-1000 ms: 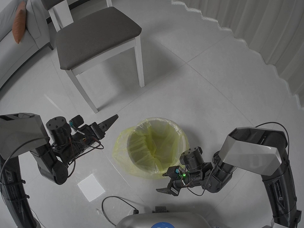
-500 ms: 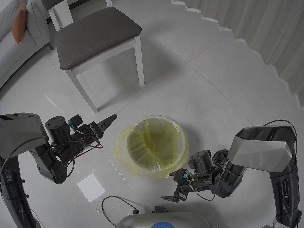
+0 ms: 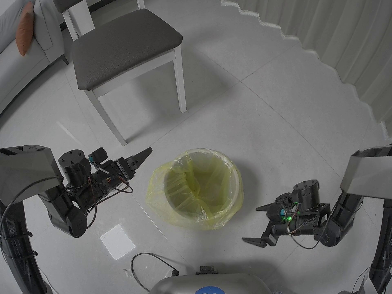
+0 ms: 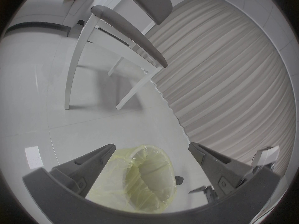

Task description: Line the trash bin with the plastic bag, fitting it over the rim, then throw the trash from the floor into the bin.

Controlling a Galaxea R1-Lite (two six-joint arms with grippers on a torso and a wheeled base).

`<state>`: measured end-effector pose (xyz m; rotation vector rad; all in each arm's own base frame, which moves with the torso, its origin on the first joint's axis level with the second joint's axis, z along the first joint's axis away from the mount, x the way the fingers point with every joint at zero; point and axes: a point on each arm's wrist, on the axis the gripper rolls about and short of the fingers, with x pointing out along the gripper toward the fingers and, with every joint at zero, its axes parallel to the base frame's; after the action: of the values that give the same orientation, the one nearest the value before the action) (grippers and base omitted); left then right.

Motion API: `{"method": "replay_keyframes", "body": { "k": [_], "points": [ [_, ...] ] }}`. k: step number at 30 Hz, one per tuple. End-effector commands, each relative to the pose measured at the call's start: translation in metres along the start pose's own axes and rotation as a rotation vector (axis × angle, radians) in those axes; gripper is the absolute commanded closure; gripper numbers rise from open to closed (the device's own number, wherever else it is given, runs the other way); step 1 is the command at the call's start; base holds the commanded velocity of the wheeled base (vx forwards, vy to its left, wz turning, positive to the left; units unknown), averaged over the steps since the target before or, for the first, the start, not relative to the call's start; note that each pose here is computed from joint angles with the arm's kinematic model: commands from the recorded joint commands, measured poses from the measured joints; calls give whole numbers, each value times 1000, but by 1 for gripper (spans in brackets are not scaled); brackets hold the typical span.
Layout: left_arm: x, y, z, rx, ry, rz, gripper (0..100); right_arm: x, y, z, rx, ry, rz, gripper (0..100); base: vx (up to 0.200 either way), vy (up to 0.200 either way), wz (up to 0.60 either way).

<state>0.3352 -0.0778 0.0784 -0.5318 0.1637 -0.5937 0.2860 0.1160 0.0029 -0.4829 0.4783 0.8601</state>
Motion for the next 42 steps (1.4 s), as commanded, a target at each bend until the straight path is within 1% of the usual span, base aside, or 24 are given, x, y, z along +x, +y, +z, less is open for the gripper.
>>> {"method": "replay_keyframes", "body": {
  "k": [1, 3, 6, 8, 10, 14, 17, 18, 23, 24, 28, 34, 36, 39, 40, 42],
  "points": [
    [3, -3, -1, 78, -10, -17, 0, -19, -34, 0, 33, -12, -137, 0, 0, 0, 0],
    [3, -4, -1, 103, -10, -19, 0, -21, -46, -1, 47, 8, -189, 0, 0, 0, 0],
    [1, -5, -1, 120, -8, -17, 0, -23, -60, -2, 75, 87, -278, 0, 0, 0, 0],
    [1, -5, -1, 136, -8, -15, 0, -25, -69, -2, 94, 183, -375, 0, 0, 0, 0],
    [-1, -4, -2, 163, -2, -11, 0, -25, -78, -4, 109, 265, -429, 0, 0, 0, 0],
    [-3, -3, -4, 211, 6, -3, 0, -23, -91, -9, 136, 332, -433, 0, 0, 0, 0],
    [-3, -3, -4, 214, 8, -2, 0, -23, -92, -9, 137, 334, -434, 0, 0, 0, 0],
    [-3, -1, -3, 235, 7, 2, 0, -11, -105, -24, 155, 373, -432, 0, 0, 0, 0],
    [-5, -1, -3, 238, 12, 8, 0, 4, -117, -38, 161, 395, -432, 0, 0, 0, 0],
    [-7, -1, -3, 237, 14, 11, 0, 12, -120, -44, 166, 404, -428, 0, 0, 0, 0],
    [-11, -1, -4, 234, 22, 18, 0, 22, -120, -54, 175, 429, -408, 0, 0, 0, 0],
    [-14, 0, -8, 226, 33, 26, 0, 48, -121, -81, 198, 467, -379, 0, 0, 0, 0],
    [-15, 0, -8, 227, 35, 29, 0, 49, -123, -82, 201, 471, -375, 0, 0, 0, 0],
    [-16, 4, -8, 222, 36, 41, 0, 53, -133, -78, 203, 452, -384, 0, 0, 0, 0],
    [-16, 4, -8, 222, 37, 41, 0, 53, -134, -78, 203, 456, -380, 100, 0, 0, 0],
    [-16, 4, -8, 224, 36, 41, 0, 54, -136, -77, 208, 466, -374, 100, 0, 0, 0]
  ]
}}
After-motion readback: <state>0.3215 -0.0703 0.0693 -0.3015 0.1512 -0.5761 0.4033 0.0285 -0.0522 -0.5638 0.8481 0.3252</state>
